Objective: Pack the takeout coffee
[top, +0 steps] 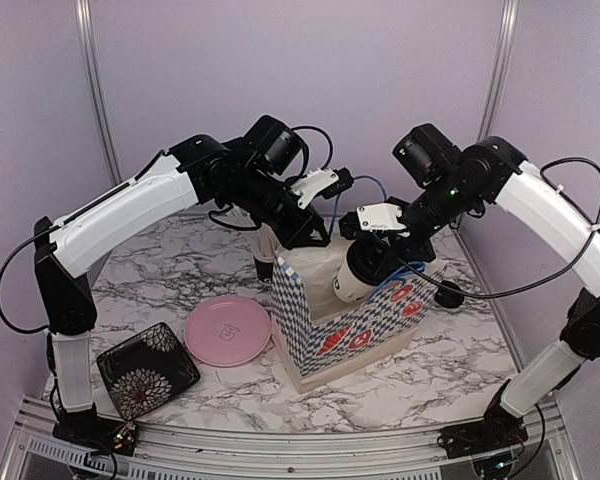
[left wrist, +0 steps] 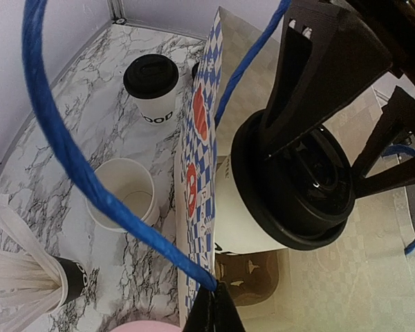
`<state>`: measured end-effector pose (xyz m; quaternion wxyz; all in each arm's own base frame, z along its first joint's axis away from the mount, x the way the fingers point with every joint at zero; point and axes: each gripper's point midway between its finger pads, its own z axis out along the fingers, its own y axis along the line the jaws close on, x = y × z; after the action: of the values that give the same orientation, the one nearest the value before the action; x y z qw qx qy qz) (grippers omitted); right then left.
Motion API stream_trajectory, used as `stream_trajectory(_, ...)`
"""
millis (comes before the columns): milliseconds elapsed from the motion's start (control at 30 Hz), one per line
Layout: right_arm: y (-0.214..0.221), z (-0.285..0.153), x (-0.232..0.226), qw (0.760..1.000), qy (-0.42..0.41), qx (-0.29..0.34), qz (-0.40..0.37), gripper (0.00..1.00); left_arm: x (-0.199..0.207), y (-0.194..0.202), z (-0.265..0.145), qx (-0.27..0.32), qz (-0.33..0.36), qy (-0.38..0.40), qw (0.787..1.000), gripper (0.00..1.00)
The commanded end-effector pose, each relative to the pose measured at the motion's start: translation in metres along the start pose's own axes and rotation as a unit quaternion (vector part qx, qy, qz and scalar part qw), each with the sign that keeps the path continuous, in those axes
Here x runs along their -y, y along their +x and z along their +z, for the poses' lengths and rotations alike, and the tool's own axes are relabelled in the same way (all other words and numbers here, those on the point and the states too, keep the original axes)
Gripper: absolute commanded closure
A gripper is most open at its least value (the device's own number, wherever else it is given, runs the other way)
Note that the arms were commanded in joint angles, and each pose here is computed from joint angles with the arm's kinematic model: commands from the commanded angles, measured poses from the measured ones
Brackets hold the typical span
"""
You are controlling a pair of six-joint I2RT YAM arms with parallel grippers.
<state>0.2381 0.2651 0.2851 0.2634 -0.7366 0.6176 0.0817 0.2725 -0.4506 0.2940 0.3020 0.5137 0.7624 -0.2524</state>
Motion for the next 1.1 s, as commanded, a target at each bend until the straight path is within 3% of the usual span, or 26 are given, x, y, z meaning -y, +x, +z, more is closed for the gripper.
stream_trajectory(0,0.004,-0.020,0.002,0.999,0.039,-0.029,-0.009,0.48,0.006,-0.007,-0.007,0.016,0.003,0.014,1.000,1.00)
stream_trajectory(67,0.009,-0.022,-0.005,0.998,0.036,-0.042,-0.011,0.48,0.008,-0.007,-0.008,0.017,0.003,0.017,1.000,1.00)
stream_trajectory(267,0.017,-0.029,-0.031,0.997,0.036,-0.060,-0.033,0.48,0.016,-0.017,-0.022,0.032,0.011,0.003,0.999,0.65)
stream_trajectory(433,0.021,-0.029,-0.055,0.997,0.023,-0.057,-0.042,0.48,0.049,-0.035,-0.057,0.069,0.056,-0.002,0.996,0.47)
stream_trajectory(533,0.024,-0.032,-0.064,0.998,0.019,-0.051,-0.042,0.48,0.059,-0.047,-0.083,0.098,0.065,-0.006,0.993,0.43)
stream_trajectory(733,0.032,-0.035,-0.087,0.998,0.002,-0.035,-0.045,0.48,0.036,-0.060,-0.113,0.153,0.050,-0.082,0.983,0.35)
stream_trajectory(867,0.039,-0.034,-0.095,0.998,0.005,-0.033,-0.053,0.48,-0.009,-0.047,-0.088,0.131,0.009,-0.141,0.981,0.34)
stream_trajectory(1067,0.039,-0.034,-0.103,0.996,0.020,-0.026,-0.083,0.48,-0.058,-0.010,-0.022,0.068,-0.049,-0.145,0.986,0.36)
